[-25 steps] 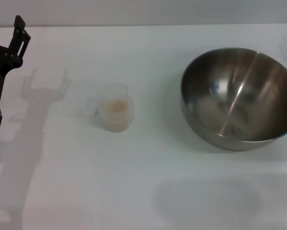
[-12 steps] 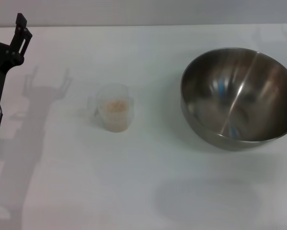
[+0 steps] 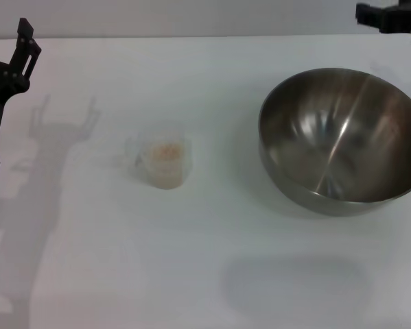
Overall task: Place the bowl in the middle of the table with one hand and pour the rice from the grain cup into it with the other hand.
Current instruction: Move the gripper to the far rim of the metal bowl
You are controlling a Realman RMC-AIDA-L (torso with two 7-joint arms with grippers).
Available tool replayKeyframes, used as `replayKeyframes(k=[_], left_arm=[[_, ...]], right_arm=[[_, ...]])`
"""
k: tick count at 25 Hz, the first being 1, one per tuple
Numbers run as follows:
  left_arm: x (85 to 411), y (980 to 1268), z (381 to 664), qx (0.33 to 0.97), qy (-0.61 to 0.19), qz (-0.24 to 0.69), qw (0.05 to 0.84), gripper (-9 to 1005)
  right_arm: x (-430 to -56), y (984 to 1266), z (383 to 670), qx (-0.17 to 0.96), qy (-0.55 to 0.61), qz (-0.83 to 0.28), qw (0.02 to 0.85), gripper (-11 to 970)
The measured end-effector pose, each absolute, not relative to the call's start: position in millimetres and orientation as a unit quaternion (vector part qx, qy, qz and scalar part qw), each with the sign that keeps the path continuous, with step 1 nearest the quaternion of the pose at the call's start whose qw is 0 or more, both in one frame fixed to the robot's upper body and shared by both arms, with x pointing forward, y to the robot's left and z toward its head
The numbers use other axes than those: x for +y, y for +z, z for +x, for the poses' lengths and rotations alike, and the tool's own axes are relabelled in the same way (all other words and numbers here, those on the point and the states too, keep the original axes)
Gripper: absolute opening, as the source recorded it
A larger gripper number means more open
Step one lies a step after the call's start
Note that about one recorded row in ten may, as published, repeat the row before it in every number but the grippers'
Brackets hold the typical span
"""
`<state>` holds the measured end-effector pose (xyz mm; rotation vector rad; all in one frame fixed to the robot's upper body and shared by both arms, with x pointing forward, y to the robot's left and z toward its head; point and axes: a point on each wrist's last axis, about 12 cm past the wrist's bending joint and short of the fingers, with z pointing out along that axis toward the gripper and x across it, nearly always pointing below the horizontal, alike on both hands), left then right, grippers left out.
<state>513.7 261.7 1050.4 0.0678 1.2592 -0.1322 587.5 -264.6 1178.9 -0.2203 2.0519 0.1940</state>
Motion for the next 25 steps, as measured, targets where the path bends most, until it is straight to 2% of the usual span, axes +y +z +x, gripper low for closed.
replayKeyframes(k=[6, 10, 16, 25], left_arm=[[262, 1051, 514, 0.588, -0.061, 0.030, 0.806, 863], [262, 1051, 515, 0.587, -0.061, 0.030, 0.807, 863], [260, 1053, 518, 0.584, -0.064, 0.031, 0.809, 863], [260, 1055, 521, 0.581, -0.062, 0.029, 0.811, 862]], right_arm=[[-285, 1206, 576, 0.911, 0.107, -0.095, 0.387, 740], [-298, 1209, 577, 0.928, 0.106, -0.083, 0.347, 732], [-308, 1197, 583, 0.950, 0.085, -0.087, 0.287, 721], [-305, 1174, 587, 0.961, 0.091, -0.102, 0.240, 704]])
